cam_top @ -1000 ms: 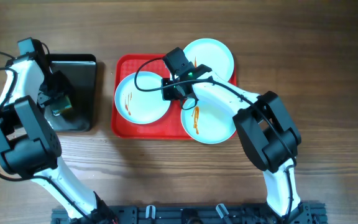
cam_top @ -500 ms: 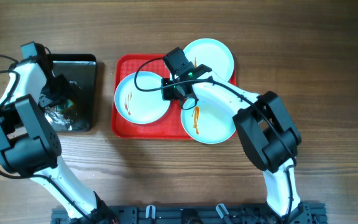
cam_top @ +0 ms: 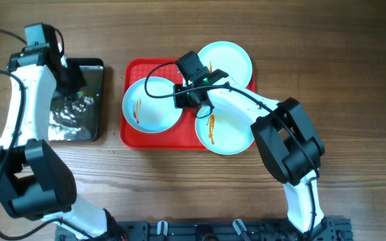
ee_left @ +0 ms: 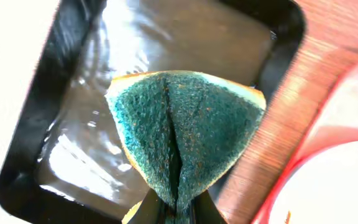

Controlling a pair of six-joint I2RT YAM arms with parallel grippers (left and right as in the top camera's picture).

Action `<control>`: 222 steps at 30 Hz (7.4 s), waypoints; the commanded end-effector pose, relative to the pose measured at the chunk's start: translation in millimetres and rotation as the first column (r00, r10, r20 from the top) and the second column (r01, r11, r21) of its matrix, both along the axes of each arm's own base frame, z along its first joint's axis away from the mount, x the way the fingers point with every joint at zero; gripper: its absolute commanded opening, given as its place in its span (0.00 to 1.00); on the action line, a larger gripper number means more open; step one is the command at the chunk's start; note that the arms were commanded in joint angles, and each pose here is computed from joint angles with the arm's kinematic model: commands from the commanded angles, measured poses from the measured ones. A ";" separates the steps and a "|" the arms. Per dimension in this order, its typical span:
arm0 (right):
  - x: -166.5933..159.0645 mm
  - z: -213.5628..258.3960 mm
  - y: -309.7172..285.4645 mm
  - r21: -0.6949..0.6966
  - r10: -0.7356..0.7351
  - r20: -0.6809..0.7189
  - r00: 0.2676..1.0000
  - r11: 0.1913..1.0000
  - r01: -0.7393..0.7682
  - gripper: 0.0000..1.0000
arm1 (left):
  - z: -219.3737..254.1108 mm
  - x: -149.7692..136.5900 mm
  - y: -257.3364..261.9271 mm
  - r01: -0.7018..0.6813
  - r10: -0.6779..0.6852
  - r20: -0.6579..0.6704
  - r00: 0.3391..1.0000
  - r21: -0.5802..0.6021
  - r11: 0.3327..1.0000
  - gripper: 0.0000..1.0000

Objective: Clean dirty plates on tray and stack at the side

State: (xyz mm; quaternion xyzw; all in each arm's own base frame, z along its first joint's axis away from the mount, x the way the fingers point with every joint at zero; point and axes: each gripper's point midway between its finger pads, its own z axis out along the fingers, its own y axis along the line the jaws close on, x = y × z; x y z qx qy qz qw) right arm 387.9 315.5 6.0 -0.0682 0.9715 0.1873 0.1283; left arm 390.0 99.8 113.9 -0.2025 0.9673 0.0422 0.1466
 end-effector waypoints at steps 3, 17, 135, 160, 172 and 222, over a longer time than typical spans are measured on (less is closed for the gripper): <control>-2.0 -8.7 0.3 0.054 0.022 -0.060 0.998 0.998 -0.019 0.04 | -6.6 3.6 -25.4 0.103 -0.104 -0.002 0.995 -0.104 0.989 0.04; -5.4 -8.4 2.0 0.068 0.039 -0.075 0.996 0.997 -0.034 0.04 | -104.9 -2.3 -178.7 0.439 -0.457 -0.029 0.889 -0.229 0.869 0.04; -9.9 -23.0 -4.0 0.075 0.032 -0.137 0.990 0.997 -0.022 0.23 | -139.7 -23.4 37.9 -0.205 0.199 -0.242 0.950 -0.002 0.979 0.04; 34.8 141.6 -64.3 -0.414 0.083 0.479 0.874 0.899 0.141 0.04 | -140.4 -28.2 35.1 -0.216 0.205 -0.262 0.943 -0.012 0.976 0.04; 19.9 225.9 -42.0 -0.641 0.328 0.724 0.607 0.644 0.417 0.04 | -140.4 -28.2 35.0 -0.216 0.205 -0.262 0.943 -0.012 0.976 0.04; 4.7 9.5 -19.9 -0.022 -0.145 -0.064 0.987 0.989 0.144 0.04 | -23.0 -9.3 -148.8 0.079 -0.082 0.009 0.997 -0.404 0.911 0.04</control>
